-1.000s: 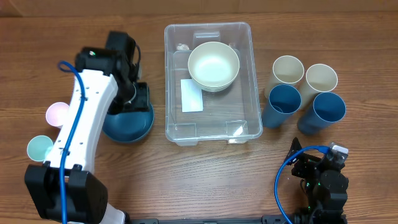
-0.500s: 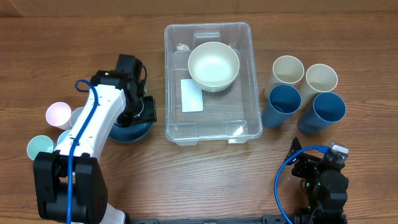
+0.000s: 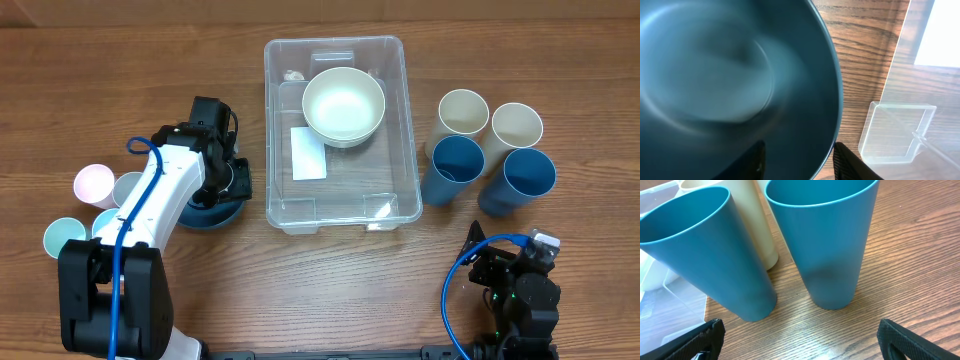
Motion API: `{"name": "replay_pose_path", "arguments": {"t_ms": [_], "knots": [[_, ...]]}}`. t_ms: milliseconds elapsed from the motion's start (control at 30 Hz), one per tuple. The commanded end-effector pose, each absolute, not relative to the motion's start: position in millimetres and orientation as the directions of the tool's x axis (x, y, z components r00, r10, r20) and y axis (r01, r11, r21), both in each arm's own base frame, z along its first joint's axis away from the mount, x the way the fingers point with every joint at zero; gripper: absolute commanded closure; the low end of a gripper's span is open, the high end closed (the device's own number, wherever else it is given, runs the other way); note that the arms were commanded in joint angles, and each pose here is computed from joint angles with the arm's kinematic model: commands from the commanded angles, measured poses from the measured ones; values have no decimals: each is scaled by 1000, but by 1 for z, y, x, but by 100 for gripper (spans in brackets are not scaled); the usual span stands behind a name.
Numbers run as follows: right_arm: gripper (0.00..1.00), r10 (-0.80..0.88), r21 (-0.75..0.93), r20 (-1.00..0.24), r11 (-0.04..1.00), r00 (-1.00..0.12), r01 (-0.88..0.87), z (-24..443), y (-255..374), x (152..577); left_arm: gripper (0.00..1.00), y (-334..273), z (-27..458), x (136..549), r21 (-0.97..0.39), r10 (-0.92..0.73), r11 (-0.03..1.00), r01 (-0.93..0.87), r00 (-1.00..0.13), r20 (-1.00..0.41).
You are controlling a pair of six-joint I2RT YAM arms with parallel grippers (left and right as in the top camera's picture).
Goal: Pack container
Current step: 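Move the left gripper to the teal bowl and grasp its rim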
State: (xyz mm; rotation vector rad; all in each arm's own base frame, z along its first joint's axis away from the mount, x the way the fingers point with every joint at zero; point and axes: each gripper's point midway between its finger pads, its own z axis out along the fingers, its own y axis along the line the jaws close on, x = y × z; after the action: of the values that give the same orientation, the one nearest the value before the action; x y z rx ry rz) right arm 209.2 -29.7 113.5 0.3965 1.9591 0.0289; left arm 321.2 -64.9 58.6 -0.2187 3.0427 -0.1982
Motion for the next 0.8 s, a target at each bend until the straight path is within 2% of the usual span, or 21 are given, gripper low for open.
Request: {"name": "replay_pose_path", "arguments": {"t_ms": [0, 67, 167, 500, 633, 767], "knots": [[0, 295, 201, -883, 941, -366, 274, 107, -31, 208, 60, -64, 48, 319, -118, -119, 987, -112, -992, -50], [0, 295, 201, -883, 941, -366, 274, 107, -31, 208, 62, -64, 43, 319, -116, -119, 987, -113, -992, -38], [0, 295, 201, -883, 941, -366, 274, 107, -31, 208, 69, -65, 34, 320, -111, -116, 987, -113, -993, -21], [0, 295, 201, -883, 941, -366, 274, 107, -31, 208, 74, -69, 19, 325, -112, -101, 989, -99, -995, -14], [0, 295, 201, -883, 941, -366, 274, 107, -31, 208, 85, -70, 19, 329, -116, -100, 989, -96, -994, -31], [0, 295, 201, -883, 941, -366, 274, 107, -31, 208, 90, -70, 20, 332, -119, -100, 988, -95, -994, -41]]}}
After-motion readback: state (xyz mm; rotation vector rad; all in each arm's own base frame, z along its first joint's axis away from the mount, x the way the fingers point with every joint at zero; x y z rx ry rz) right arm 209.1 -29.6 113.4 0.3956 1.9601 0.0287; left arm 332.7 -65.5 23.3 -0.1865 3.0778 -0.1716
